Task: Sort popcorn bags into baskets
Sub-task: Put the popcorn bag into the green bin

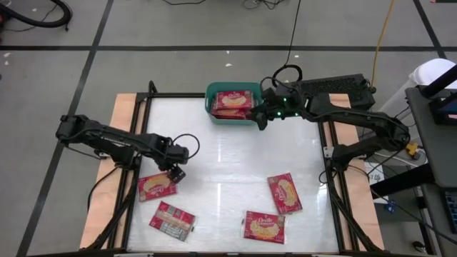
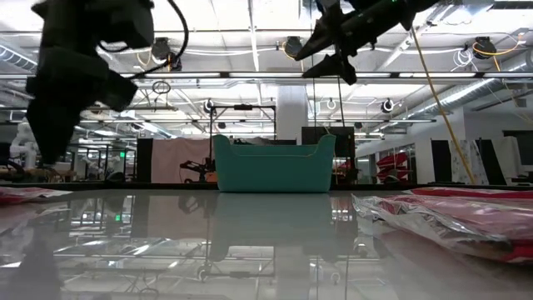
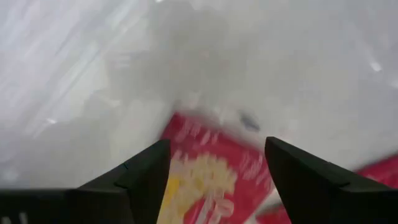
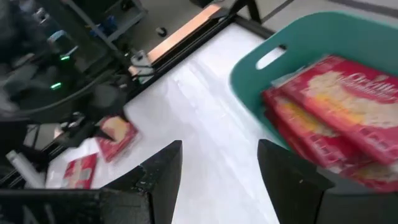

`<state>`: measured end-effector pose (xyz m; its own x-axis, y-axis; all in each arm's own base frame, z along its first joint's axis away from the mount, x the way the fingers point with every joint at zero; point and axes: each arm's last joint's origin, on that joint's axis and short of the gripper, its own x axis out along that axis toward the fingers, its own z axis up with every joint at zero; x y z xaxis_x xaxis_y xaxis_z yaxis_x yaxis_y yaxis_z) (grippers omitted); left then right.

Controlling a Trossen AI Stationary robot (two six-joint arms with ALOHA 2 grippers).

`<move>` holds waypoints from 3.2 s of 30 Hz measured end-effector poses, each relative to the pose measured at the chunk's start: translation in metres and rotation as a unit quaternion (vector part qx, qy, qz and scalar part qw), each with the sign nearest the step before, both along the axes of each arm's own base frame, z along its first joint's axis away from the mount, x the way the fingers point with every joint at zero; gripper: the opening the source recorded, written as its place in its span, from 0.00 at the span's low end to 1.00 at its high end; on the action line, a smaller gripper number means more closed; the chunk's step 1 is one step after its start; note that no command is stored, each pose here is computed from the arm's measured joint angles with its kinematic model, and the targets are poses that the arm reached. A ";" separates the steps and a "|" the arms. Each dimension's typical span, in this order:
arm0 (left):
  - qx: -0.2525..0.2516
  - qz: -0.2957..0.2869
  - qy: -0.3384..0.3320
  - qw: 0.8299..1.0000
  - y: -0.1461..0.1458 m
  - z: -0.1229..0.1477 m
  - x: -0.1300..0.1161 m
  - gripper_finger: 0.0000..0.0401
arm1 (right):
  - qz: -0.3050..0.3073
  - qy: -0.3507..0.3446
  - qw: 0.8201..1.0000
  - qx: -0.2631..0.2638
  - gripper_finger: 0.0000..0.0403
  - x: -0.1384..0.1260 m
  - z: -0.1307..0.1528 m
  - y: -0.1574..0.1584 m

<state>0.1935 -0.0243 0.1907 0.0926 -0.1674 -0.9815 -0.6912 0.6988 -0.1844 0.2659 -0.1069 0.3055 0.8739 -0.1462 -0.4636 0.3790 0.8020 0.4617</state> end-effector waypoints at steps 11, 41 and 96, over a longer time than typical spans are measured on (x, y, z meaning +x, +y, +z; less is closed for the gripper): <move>-0.054 0.014 -0.034 0.998 -0.001 -0.044 -0.010 0.50 | 0.031 0.003 0.999 0.016 0.50 0.007 -0.001 0.021; 0.032 0.051 -0.091 0.994 0.018 -0.040 -0.020 0.20 | 0.040 0.004 0.999 0.025 0.50 0.009 -0.002 0.027; 0.278 0.158 -0.423 0.847 0.047 0.111 0.057 0.00 | 0.064 0.028 0.996 -0.047 0.52 0.019 -0.003 0.083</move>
<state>0.2509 0.0223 0.3015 0.7570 0.4646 -0.4594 -0.6449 0.6444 -0.4110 0.2850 -0.0243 0.3022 0.8611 -0.0805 -0.5021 0.2945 0.8839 0.3633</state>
